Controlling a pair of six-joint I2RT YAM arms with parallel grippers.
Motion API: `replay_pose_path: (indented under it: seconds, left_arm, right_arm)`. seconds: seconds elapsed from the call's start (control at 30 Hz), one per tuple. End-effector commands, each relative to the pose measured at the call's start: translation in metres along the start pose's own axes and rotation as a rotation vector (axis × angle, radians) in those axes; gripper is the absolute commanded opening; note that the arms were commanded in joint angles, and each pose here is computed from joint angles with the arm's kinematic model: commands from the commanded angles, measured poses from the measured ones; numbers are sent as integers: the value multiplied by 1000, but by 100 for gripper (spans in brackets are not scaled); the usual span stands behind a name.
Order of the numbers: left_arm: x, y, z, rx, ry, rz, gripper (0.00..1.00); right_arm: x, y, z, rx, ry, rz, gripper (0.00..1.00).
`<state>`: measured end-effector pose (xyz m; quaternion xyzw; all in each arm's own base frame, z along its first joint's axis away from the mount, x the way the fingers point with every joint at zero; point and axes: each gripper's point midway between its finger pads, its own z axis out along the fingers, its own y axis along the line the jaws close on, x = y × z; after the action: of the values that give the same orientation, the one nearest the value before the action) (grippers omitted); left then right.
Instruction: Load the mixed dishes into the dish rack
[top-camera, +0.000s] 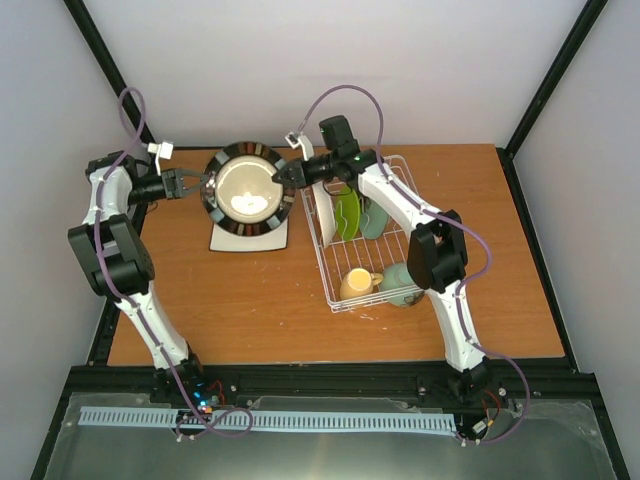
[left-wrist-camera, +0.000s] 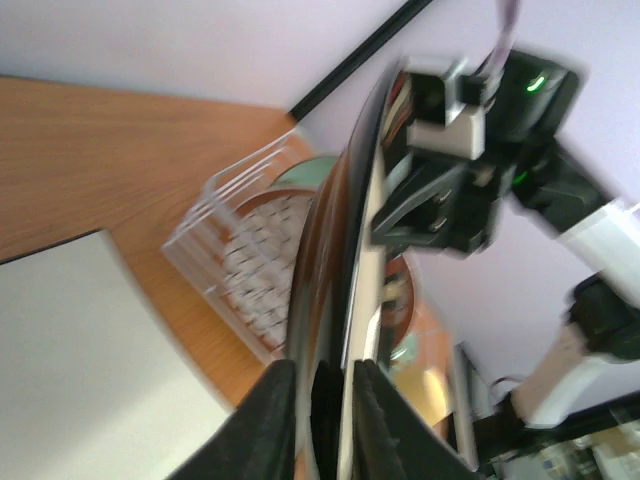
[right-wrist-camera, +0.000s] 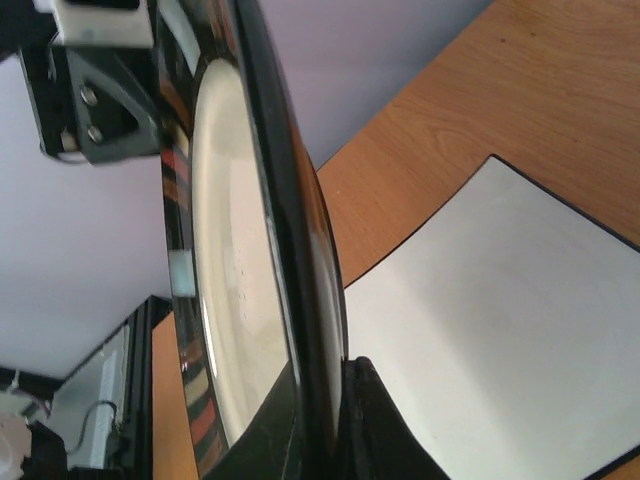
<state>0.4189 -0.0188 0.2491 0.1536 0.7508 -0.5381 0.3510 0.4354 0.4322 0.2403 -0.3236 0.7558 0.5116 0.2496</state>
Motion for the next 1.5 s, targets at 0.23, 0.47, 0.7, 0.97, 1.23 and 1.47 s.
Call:
replay_pose_path:
  seconds: [0.23,0.47,0.7,0.97,1.23,1.47]
  left_arm:
    - [-60,-65,-4,311,-228,21,99]
    - [-76,-82,-14,309,-238,80,100]
    - [-84,-91,-27,301,-260,115,100]
    - [-114,-155,-47,263,-232,300,100]
    - [-175,-217,-94,-465,-593,602,100]
    - [-153,-197,-110,-669,-612,553,100]
  right_arm:
    - [13,98,1,-251,39,-156,3]
    - [16,95,0,-229,25,-155,3]
    - [1,103,-7,-224,-33,-189,3]
    - [-48,162,-41,-365,-190,-266,3]
    - [-90,199,-82,-281,-316,-381,3]
    - [-98,125,-191,312,-532,-331,3]
